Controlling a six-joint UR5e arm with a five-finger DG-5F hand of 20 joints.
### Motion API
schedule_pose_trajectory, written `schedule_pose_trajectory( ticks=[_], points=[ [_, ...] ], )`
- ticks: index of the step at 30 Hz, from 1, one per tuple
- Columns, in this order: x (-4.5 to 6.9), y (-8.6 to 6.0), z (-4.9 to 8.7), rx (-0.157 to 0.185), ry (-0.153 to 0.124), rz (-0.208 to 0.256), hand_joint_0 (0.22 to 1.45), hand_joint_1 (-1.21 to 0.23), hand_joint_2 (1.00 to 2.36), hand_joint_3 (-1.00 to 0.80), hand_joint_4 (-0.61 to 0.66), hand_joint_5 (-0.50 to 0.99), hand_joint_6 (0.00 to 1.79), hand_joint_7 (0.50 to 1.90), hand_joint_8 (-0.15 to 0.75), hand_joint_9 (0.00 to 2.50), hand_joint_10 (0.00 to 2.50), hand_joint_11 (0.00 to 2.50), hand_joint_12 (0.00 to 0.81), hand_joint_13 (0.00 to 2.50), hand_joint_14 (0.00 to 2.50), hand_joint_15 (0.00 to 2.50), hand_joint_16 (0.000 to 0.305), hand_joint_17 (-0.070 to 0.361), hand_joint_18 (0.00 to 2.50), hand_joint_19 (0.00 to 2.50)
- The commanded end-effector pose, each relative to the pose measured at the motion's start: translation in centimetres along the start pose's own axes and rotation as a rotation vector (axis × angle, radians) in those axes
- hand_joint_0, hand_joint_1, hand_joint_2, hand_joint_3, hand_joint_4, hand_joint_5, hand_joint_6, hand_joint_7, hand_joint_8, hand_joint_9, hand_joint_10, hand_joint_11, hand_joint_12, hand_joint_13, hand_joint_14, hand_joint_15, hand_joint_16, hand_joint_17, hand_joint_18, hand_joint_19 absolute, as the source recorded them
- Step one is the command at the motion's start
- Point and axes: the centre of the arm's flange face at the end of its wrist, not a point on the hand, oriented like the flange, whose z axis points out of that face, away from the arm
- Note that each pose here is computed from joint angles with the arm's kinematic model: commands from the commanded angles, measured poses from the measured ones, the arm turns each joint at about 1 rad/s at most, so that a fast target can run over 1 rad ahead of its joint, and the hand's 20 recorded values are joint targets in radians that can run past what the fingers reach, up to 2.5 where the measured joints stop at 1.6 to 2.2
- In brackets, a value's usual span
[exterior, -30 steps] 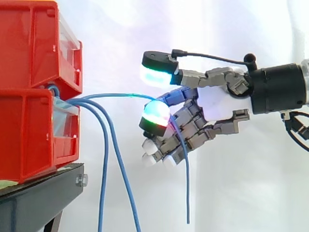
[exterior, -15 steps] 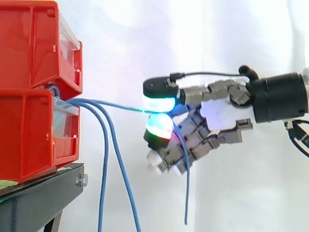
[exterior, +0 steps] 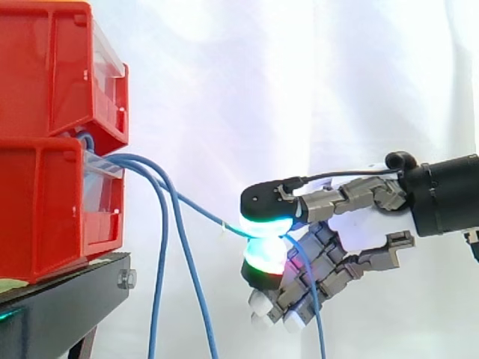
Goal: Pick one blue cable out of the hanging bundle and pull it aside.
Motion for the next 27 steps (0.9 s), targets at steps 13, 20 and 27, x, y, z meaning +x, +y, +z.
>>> schedule_pose_trajectory(
  ticks=[13, 20, 27],
  points=[
    [-1.5, 2.0, 0.0, 0.005, -0.003, 0.005, 0.73, -0.88, 1.02, -0.26, 0.20, -0.21, 0.90, 1.25, 0.296, 0.66, 0.01, 0.65, 0.406, 0.58, 0.01, 0.35, 0.053, 0.120, 0.56, 0.43],
    [-1.2, 2.8, -0.1, -0.005, -0.007, 0.018, 0.64, -0.82, 1.03, -0.05, 0.30, -0.20, 0.91, 1.45, 0.310, 0.71, 0.01, 0.65, 0.404, 0.59, 0.01, 0.36, 0.054, 0.120, 0.57, 0.48],
    [-1.5, 3.4, -0.4, 0.015, 0.003, 0.018, 0.65, -0.81, 1.02, -0.04, 0.29, -0.20, 0.92, 1.44, 0.313, 0.72, 0.02, 0.65, 0.406, 0.59, 0.01, 0.36, 0.054, 0.121, 0.57, 0.49]
  ],
)
